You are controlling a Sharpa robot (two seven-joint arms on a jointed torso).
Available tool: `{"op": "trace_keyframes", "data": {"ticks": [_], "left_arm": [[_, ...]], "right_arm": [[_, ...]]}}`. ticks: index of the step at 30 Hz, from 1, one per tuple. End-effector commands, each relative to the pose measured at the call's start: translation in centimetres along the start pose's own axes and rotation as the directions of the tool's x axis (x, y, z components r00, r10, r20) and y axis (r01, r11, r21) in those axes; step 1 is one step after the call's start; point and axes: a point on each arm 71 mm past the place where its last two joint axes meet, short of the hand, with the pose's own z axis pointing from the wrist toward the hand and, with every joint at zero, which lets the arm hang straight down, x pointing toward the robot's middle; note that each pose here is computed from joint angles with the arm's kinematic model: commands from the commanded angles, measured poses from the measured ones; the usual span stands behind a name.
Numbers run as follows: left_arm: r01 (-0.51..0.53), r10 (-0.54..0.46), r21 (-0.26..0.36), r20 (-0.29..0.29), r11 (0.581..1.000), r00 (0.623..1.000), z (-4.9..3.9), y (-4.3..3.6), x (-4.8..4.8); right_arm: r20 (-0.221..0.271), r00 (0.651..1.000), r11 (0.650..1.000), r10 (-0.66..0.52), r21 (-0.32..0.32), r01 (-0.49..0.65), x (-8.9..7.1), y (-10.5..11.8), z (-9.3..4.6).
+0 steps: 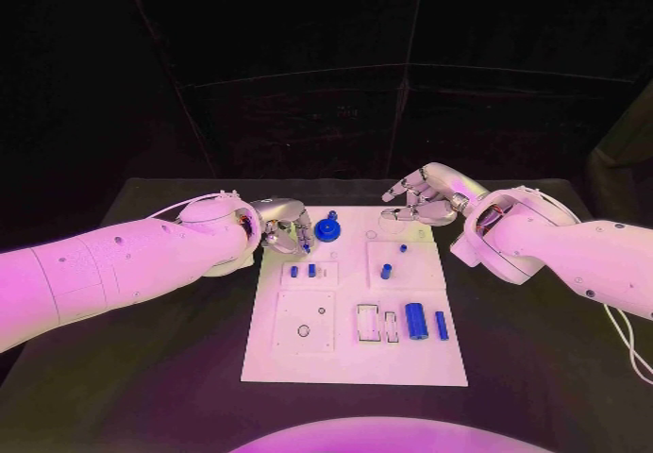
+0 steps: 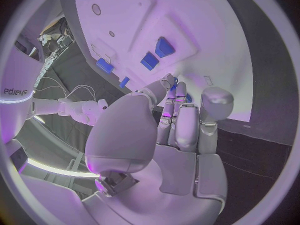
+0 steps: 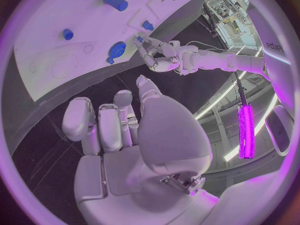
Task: Assemble the parts on the task board
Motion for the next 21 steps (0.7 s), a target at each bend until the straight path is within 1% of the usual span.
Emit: {"op": "trace_keyframes", "data": {"ticks": [1,10,21], "left_arm": [[0.005,-0.005,-0.003,-0.020,1.000,1.000,0.06,-0.07,0.13],[0.003,-0.003,-0.015,-0.037,1.000,0.999,0.13,-0.10,0.39],[-0.001,-0.001,-0.037,-0.044,0.999,0.999,0.39,-0.10,0.61]], "right_arm": [[-0.001,1.000,1.000,0.001,-0.008,-0.001,-0.04,0.15,0.05],[-0.001,1.000,1.000,0.001,-0.008,-0.001,-0.04,0.16,0.03],[-0.001,1.000,1.000,0.001,-0.009,-0.001,-0.03,0.18,0.05]]}}
